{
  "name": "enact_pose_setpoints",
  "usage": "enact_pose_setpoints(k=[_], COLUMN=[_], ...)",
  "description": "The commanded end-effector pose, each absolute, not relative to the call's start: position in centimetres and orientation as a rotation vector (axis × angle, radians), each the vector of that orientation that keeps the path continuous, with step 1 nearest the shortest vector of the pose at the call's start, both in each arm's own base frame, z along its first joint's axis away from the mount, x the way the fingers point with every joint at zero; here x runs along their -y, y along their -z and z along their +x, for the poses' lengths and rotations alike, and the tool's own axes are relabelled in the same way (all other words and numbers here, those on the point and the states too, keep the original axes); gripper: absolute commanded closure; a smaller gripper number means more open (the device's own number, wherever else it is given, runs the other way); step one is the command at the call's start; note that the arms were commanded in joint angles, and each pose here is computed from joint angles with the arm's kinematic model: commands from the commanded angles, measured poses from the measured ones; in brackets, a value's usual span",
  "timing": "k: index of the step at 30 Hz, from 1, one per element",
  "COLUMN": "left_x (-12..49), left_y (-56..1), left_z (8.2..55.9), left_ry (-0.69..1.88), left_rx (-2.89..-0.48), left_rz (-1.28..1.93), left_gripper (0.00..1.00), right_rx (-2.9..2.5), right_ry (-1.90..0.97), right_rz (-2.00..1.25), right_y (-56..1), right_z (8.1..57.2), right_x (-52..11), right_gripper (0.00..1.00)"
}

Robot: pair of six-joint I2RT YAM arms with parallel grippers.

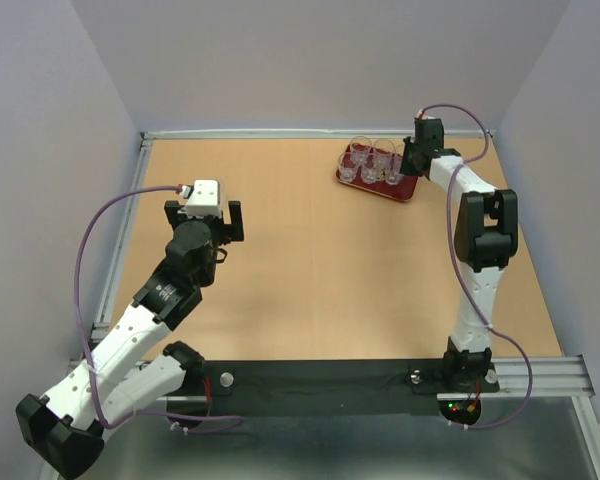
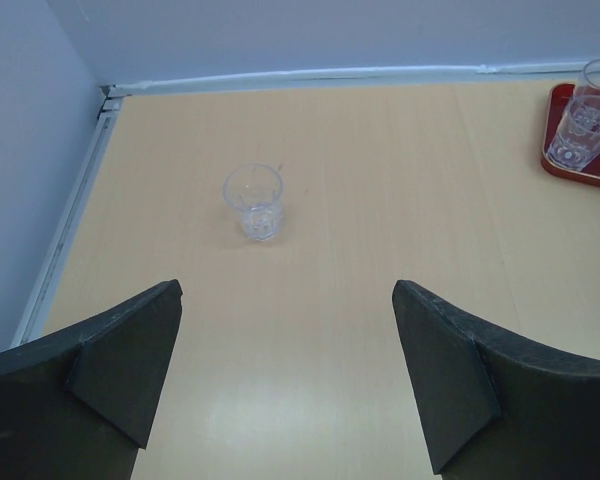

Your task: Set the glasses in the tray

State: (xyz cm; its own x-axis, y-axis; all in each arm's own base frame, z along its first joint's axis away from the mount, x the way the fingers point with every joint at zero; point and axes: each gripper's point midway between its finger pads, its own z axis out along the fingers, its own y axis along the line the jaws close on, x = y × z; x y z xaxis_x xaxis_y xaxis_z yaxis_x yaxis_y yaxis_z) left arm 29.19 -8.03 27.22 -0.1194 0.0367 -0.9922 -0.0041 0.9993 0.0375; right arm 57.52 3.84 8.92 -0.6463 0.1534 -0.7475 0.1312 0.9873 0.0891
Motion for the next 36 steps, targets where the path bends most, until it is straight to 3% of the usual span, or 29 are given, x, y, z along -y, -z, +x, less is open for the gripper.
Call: enact_pose_setpoints(k=[1, 12, 22, 29, 31, 32, 36], left_x=[7.7, 7.8, 7.9, 8.2, 7.6, 7.2, 7.5], left_y=[-28.0, -28.0, -28.1, -28.0, -27.7, -27.6, -26.4], left_z=[29.5, 29.5, 29.6, 31.2, 32.2, 32.6, 34.5], left_ry=[-0.041, -0.035, -0.015, 0.114, 0.152, 0.166, 0.358], left_rx=[-1.656, -1.654, -1.652, -1.671, -1.686, -1.691, -1.754], left_rz=[0.000, 0.001, -0.010, -0.059, -0.081, -0.096, -0.192], left_gripper=[0.02, 0.02, 0.02, 0.02, 0.02, 0.02, 0.02], right_rx=[-2.181, -2.151, -2.084, -2.046, -2.062, -2.064, -2.031], right_ry=[-0.073, -0.102, -0.064, -0.199, -0.275, -0.300, -0.447], right_rz=[0.206, 0.171, 0.137, -0.163, -0.275, -0.305, -0.440], right_y=[-11.8, -14.1, -18.4, -21.9, -20.8, -20.5, -20.8], right_z=[59.9, 59.4, 57.8, 52.4, 50.0, 49.0, 43.8], right_x=[-4.1, -4.4, -3.1, -5.9, -7.3, -7.6, -9.8], right_gripper=[0.75, 0.57, 0.56, 0.56, 0.56, 0.50, 0.50])
